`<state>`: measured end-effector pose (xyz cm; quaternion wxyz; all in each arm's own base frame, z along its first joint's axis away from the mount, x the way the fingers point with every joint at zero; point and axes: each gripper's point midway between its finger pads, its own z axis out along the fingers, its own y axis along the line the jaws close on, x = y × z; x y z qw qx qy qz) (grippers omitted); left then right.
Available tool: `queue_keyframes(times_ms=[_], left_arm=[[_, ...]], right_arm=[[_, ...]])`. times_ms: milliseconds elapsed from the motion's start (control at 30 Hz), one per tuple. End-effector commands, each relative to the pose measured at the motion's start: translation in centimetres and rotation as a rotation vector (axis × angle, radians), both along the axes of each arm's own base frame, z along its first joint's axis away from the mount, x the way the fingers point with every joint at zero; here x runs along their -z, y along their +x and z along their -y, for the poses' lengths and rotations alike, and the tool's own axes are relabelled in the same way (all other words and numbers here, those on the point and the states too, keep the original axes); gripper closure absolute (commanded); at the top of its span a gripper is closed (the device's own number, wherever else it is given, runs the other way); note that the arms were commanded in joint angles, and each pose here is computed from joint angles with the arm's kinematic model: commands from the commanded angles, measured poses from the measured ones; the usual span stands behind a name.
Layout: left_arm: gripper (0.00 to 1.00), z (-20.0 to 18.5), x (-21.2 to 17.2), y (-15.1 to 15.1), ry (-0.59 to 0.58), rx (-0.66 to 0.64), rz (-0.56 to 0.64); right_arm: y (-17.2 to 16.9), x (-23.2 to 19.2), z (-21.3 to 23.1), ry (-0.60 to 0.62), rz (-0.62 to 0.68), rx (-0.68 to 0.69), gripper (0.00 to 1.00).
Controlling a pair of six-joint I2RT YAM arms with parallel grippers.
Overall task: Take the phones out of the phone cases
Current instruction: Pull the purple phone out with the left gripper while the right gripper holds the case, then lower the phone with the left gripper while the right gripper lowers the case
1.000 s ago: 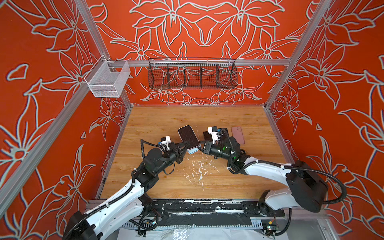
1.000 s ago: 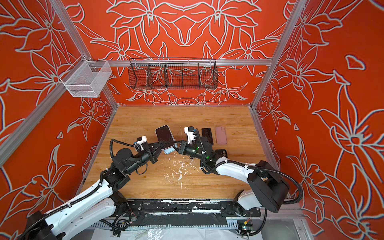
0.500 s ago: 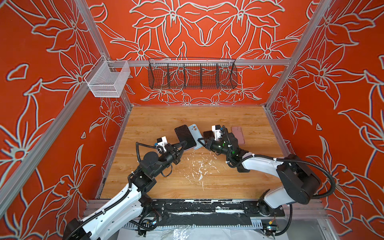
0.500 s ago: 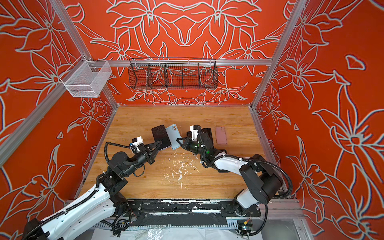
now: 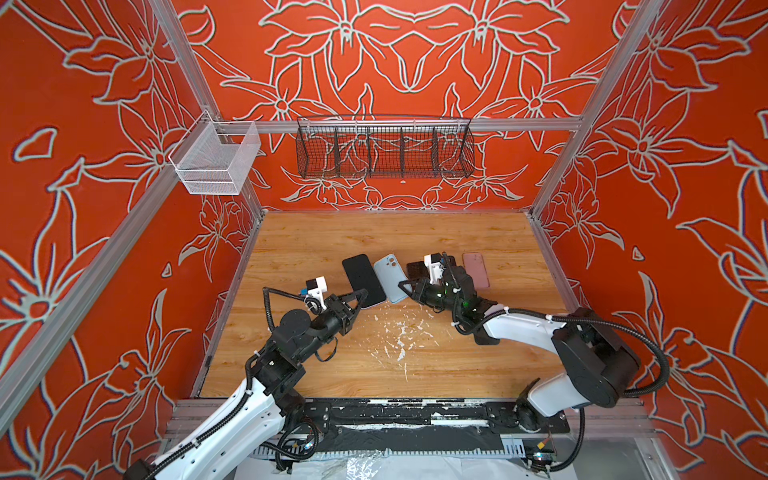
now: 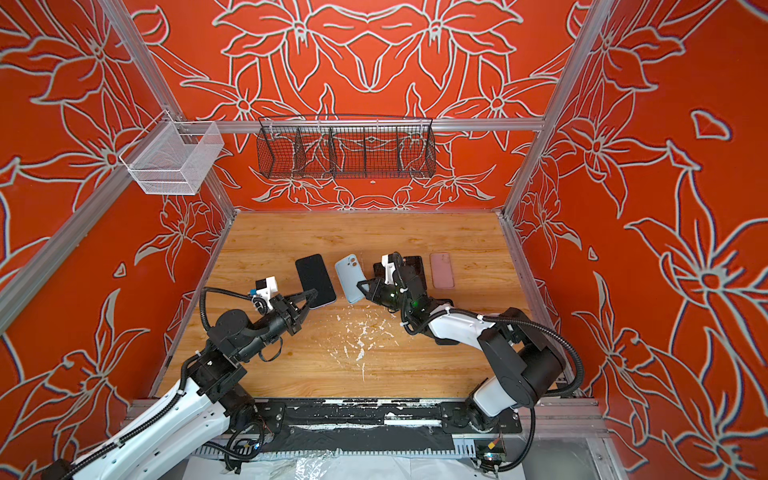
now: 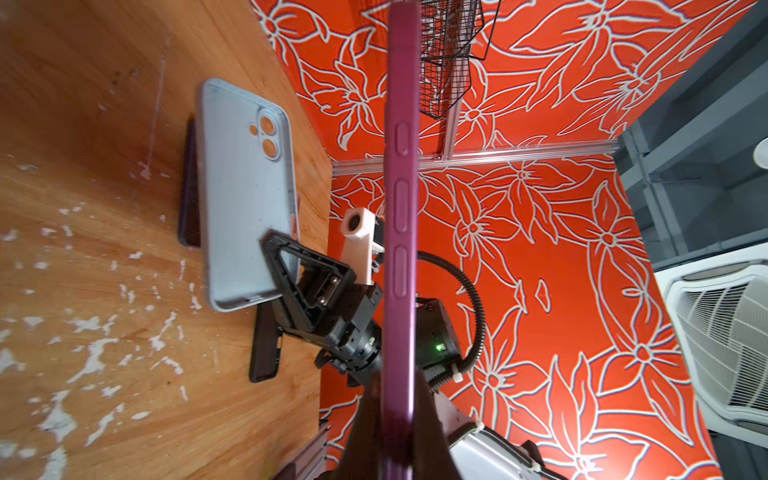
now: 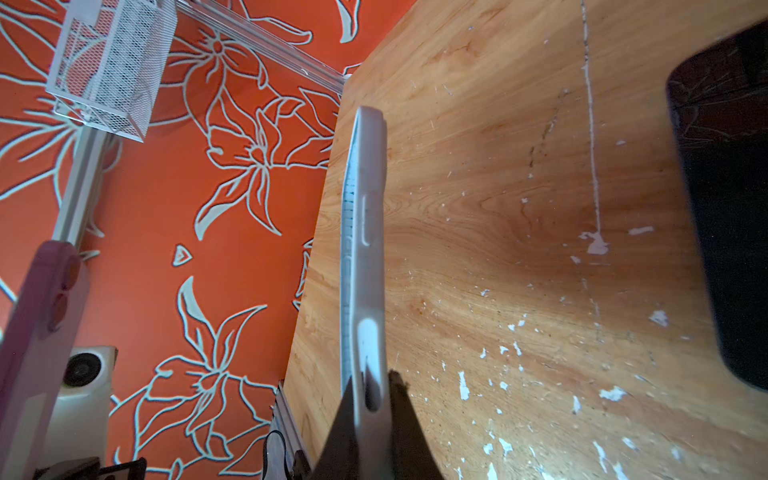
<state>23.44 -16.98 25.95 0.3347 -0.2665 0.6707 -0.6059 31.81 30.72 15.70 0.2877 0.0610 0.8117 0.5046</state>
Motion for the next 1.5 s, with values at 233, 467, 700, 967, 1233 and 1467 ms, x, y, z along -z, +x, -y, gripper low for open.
queue_keyframes(times_ms=[233, 467, 700, 967, 1233, 1467], left_arm=[[1.0, -2.1, 1.8, 0.7, 0.076, -0.031, 0.007], [1.0, -1.9, 3.7, 1.6, 0.099, 0.008, -0.022], [1.0, -1.3, 5.0, 2.3, 0.13, 0.041, -0.035], [1.0, -0.9, 6.2, 3.1, 0.198, 0.066, -0.035], [1.0, 0.5, 6.5, 4.7, 0.244, 0.124, 0.013], [1.0, 1.1, 6.0, 5.5, 0.279, 0.153, 0.045]], right_arm=[[0.0, -0.8, 1.9, -0.025, 0.018, 0.041, 0.97], [-1.4, 0.1, 4.4, -0.067, -0.032, 0.072, 0.97], [-4.1, 1.1, 7.6, -0.136, -0.096, 0.095, 0.97], [-8.2, 3.9, 11.7, -0.206, -0.171, 0.159, 0.96], [-10.9, 7.2, 15.7, -0.267, -0.231, 0.278, 0.96], [-11.9, 10.0, 17.3, -0.266, -0.295, 0.356, 0.96]])
